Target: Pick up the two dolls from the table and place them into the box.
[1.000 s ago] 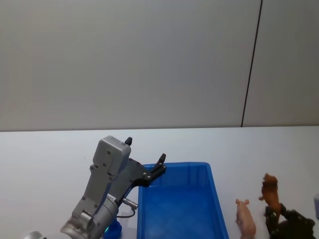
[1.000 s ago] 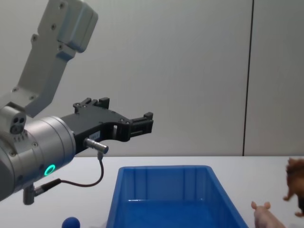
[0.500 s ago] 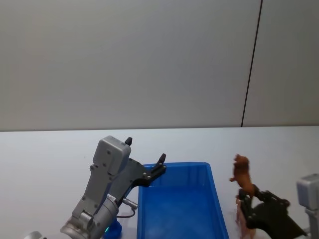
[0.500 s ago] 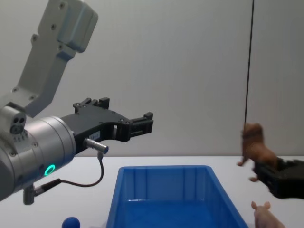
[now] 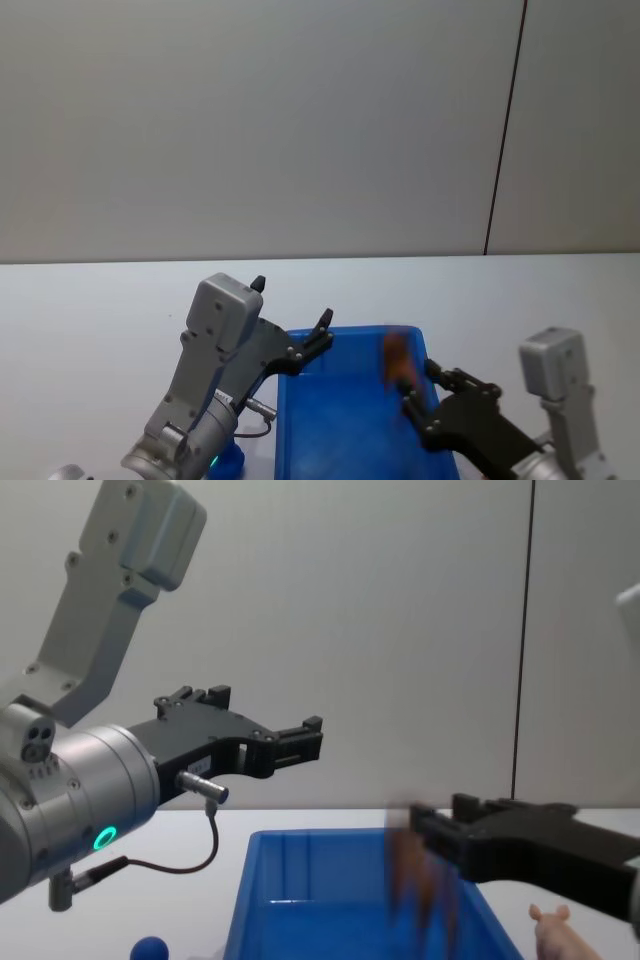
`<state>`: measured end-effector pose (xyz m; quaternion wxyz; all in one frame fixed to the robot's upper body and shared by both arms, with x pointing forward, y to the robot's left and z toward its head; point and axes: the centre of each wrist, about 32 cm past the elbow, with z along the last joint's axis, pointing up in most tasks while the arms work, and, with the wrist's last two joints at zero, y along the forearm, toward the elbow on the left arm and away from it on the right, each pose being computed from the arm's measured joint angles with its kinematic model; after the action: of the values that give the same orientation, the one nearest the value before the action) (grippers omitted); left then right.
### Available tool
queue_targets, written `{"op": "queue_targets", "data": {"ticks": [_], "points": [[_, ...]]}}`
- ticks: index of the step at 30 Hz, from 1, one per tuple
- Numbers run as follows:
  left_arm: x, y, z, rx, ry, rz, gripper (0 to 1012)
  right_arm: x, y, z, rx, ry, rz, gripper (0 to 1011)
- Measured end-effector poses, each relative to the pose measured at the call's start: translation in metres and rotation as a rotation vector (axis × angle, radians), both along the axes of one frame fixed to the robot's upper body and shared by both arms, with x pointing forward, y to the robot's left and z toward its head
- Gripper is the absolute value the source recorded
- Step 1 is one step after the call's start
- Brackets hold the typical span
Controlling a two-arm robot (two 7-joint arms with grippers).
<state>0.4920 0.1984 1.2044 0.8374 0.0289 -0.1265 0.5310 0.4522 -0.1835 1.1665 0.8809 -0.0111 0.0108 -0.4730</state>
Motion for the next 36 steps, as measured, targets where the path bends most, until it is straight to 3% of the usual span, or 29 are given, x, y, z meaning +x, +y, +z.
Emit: {"op": "queue_targets", "data": {"ticks": [9,21,36], "points": [[0.0,0.0,0.0,0.0,0.0,0.0,1001,0.008,0.011,-0.001,-0.005,0.013,0.042,642],[0.0,0.0,0.0,0.0,0.0,0.0,1001,0.007,0.01,-0.001,-0.011,0.016,0.012,983],[0.0,0.0,0.0,0.0,0.0,0.0,1001,-0.016,-0.011,-0.001,-0.023,0.023,-0.122,1001]]}}
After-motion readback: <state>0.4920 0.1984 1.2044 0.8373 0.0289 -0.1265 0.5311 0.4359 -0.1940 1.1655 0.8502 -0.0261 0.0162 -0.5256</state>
